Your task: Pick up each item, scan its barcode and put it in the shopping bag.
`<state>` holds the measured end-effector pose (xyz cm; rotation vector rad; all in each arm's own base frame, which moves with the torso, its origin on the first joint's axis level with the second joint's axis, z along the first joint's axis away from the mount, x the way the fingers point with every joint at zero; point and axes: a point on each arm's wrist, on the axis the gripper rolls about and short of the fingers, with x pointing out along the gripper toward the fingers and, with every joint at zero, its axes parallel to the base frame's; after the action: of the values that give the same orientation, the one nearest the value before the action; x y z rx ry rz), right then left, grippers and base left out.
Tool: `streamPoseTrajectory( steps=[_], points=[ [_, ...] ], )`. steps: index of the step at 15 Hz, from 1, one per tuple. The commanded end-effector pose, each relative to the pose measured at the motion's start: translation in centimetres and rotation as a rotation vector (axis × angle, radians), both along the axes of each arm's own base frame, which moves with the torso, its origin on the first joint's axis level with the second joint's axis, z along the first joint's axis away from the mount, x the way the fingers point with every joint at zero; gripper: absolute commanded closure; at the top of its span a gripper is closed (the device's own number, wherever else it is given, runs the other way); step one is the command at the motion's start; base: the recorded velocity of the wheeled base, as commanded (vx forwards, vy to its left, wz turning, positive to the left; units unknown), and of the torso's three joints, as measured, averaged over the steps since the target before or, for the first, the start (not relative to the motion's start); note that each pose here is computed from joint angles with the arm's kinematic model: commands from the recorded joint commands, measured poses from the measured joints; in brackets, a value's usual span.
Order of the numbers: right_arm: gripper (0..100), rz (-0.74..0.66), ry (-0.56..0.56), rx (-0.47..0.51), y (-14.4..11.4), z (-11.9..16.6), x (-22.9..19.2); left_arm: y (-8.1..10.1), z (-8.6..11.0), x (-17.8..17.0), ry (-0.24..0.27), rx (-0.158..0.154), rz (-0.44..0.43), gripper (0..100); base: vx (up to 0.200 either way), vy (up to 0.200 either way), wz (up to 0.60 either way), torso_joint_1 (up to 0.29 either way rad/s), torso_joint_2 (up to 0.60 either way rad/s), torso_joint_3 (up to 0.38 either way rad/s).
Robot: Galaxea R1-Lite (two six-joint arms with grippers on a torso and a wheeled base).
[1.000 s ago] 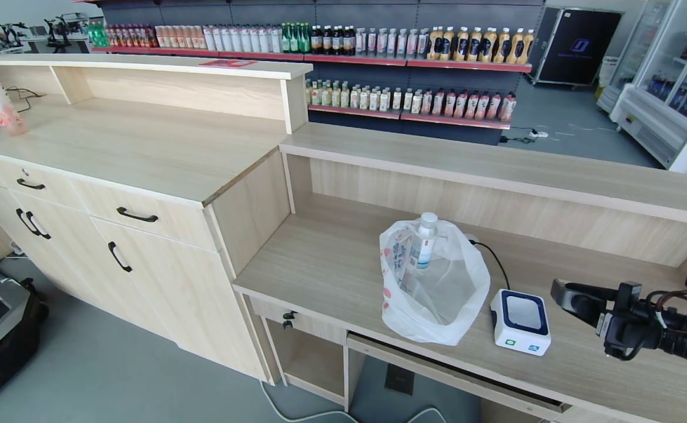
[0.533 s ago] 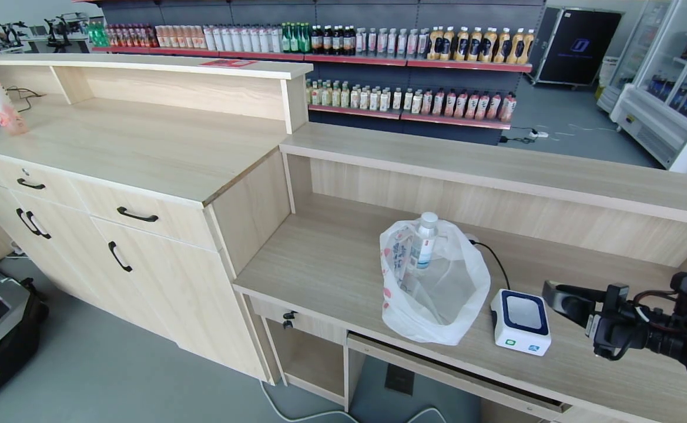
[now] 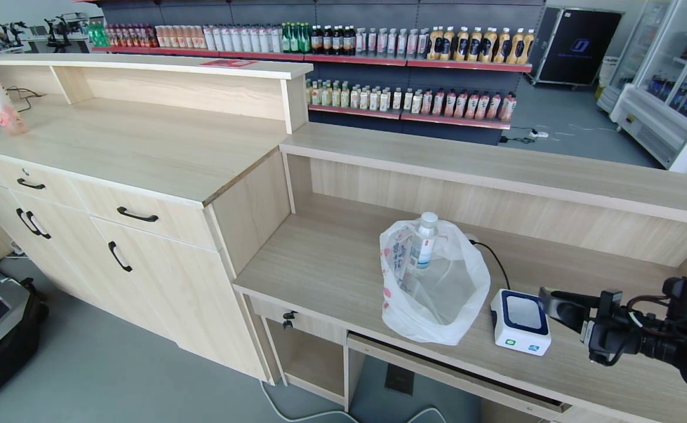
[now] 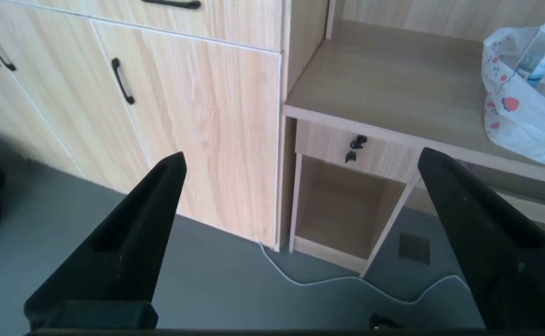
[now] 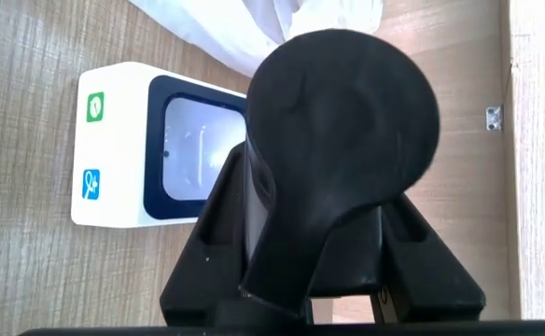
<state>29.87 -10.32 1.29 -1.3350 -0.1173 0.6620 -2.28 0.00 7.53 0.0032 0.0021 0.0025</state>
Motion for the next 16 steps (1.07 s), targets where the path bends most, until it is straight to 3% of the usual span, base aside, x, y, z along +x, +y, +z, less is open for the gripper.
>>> streamPoseTrajectory(
  steps=[1, 16],
  points=[
    [100, 0.002, 0.007, -0.001, 0.0, -0.4, 0.2, 0.0, 0.0, 0.0, -0.001, 0.000, 0.001, 0, 0.000, 0.000, 0.00, 0.000, 0.00, 0.000],
    [100, 0.058, 0.005, 0.037, 1.2, -2.2, 4.2, 0.0, 0.0, 0.0, -0.001, 0.000, 0.001, 0, 0.000, 0.000, 0.00, 0.000, 0.00, 0.000]
  ],
)
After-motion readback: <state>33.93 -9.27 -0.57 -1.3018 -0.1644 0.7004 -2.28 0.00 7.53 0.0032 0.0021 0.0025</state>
